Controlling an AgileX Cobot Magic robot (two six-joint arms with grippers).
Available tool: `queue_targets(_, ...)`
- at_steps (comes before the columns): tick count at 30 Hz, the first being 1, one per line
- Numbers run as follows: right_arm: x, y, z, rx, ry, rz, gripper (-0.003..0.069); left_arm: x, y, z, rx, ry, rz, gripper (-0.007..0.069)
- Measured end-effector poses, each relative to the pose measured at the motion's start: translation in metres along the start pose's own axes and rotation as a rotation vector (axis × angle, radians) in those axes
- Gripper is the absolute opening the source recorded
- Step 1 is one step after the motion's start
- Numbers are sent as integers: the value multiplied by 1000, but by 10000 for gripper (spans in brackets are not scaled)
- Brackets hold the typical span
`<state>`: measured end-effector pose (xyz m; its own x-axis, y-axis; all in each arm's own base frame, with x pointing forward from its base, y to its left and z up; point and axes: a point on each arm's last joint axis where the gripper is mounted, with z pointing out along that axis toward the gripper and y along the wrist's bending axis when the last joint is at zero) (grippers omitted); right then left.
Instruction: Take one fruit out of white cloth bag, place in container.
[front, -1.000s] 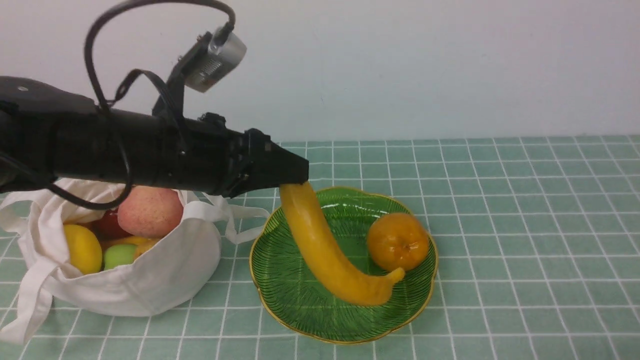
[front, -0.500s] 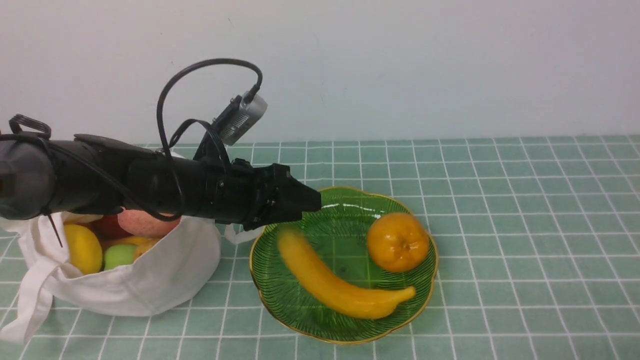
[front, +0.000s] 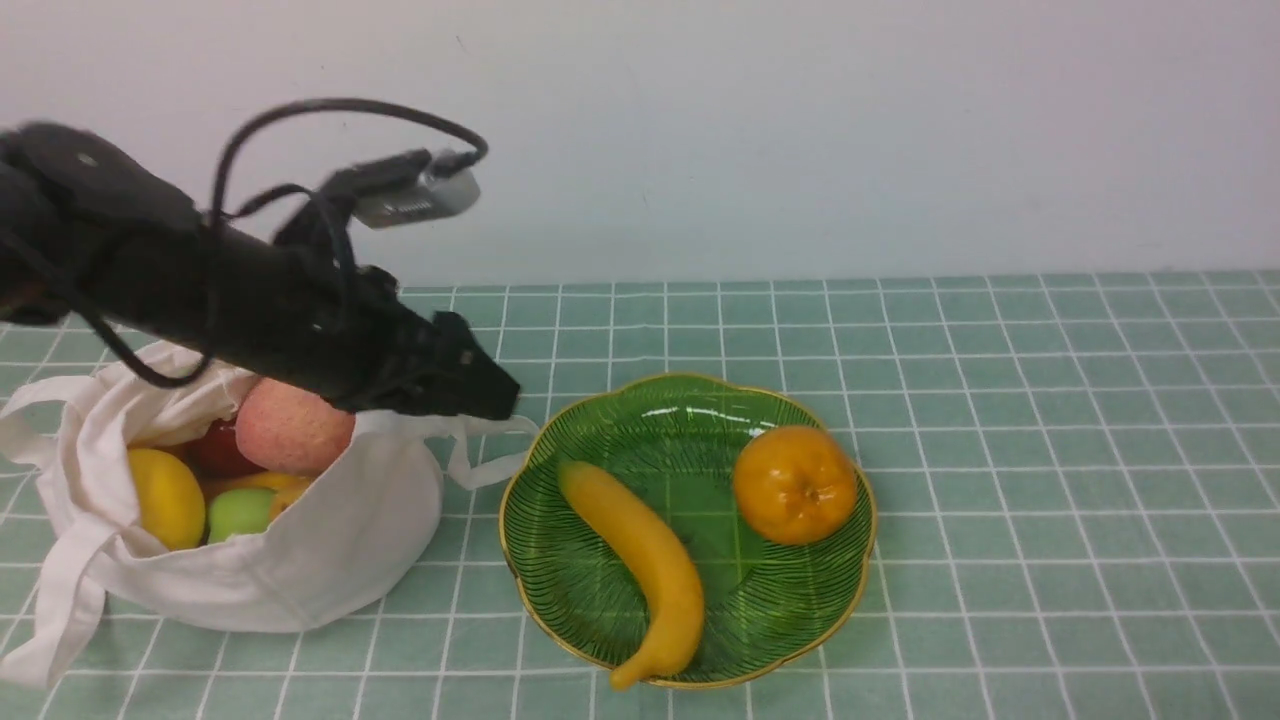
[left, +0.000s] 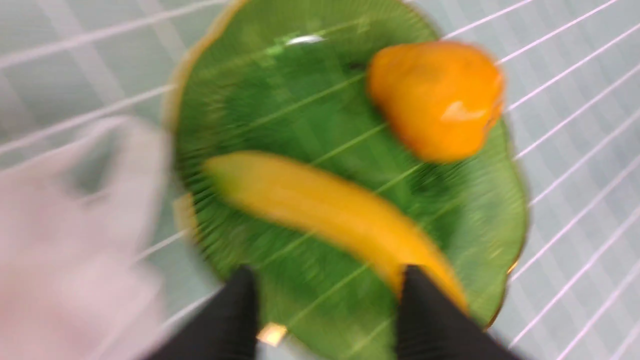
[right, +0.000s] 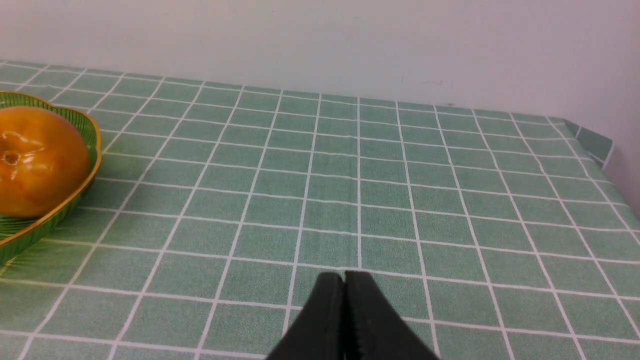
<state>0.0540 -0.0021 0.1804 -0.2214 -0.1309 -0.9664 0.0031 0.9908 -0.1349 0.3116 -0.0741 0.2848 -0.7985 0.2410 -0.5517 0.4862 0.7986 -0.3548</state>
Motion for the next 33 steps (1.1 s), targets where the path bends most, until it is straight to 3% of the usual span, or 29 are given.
queue_targets(1, 0, 0, 0, 0, 0, 0, -15, 1, 0, -4, -18, 4, 13, 181)
queue_targets(3, 0, 0, 0, 0, 0, 0, -15, 3, -14, -33, -84, -23, 58, 67)
queue_targets(4, 0, 0, 0, 0, 0, 0, -15, 7, -33, -68, -133, -90, 102, 27)
queue_targets(9, 0, 0, 0, 0, 0, 0, -15, 30, -82, -143, -192, -307, 164, -6)
queue_targets(11, 0, 0, 0, 0, 0, 0, -15, 56, -115, -188, -217, -467, 196, -8)
queue_targets(12, 0, 0, 0, 0, 0, 0, -15, 59, -117, -191, -218, -482, 193, -8)
queue_targets(14, 0, 0, 0, 0, 0, 0, -15, 98, -143, -227, -254, -694, 199, -8)
queue_targets(16, 0, 0, 0, 0, 0, 0, -15, 121, -151, -237, -275, -804, 187, -8)
queue_targets(17, 0, 0, 0, 0, 0, 0, -15, 137, -155, -242, -333, -894, 161, -8)
queue_targets(20, 0, 0, 0, 0, 0, 0, -15, 177, -158, -248, -324, -1023, 134, -8)
queue_targets(25, 0, 0, 0, 0, 0, 0, -15, 214, -145, -236, -469, -1040, 138, -8)
queue_targets(33, 0, 0, 0, 0, 0, 0, -15, 237, -145, -230, -485, -1095, 161, -8)
